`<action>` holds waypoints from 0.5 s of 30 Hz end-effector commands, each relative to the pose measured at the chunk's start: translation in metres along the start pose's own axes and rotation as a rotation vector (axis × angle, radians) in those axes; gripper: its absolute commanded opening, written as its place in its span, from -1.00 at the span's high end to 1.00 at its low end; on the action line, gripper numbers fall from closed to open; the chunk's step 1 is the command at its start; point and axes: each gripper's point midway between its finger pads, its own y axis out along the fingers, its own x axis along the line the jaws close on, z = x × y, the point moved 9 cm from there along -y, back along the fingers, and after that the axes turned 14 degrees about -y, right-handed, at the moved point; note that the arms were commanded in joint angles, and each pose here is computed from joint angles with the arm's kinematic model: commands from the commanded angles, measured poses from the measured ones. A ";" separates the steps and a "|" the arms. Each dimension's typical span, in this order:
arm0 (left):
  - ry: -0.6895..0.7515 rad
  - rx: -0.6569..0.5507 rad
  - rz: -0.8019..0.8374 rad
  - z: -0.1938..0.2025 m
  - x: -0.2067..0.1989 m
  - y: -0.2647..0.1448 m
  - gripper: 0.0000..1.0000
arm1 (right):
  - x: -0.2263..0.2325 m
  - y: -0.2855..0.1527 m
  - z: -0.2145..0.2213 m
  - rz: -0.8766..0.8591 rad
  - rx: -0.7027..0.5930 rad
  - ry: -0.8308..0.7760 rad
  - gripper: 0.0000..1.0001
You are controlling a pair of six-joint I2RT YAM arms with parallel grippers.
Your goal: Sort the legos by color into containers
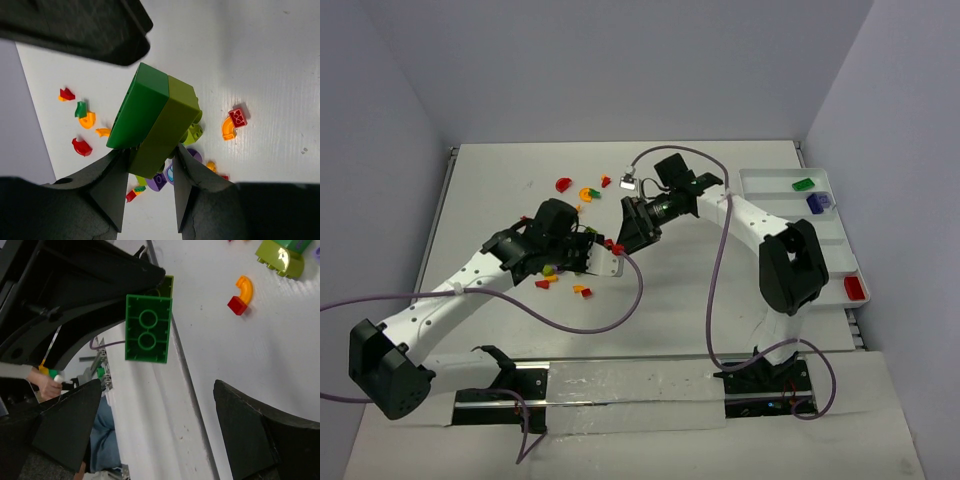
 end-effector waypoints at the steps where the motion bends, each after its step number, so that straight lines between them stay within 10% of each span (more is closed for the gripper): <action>1: 0.032 -0.064 -0.034 -0.023 0.007 -0.005 1.00 | 0.003 0.002 -0.015 -0.070 -0.016 -0.036 -1.00; 15: 0.057 -0.073 -0.013 -0.030 0.001 0.002 1.00 | 0.012 0.016 -0.013 -0.135 0.038 -0.087 -0.95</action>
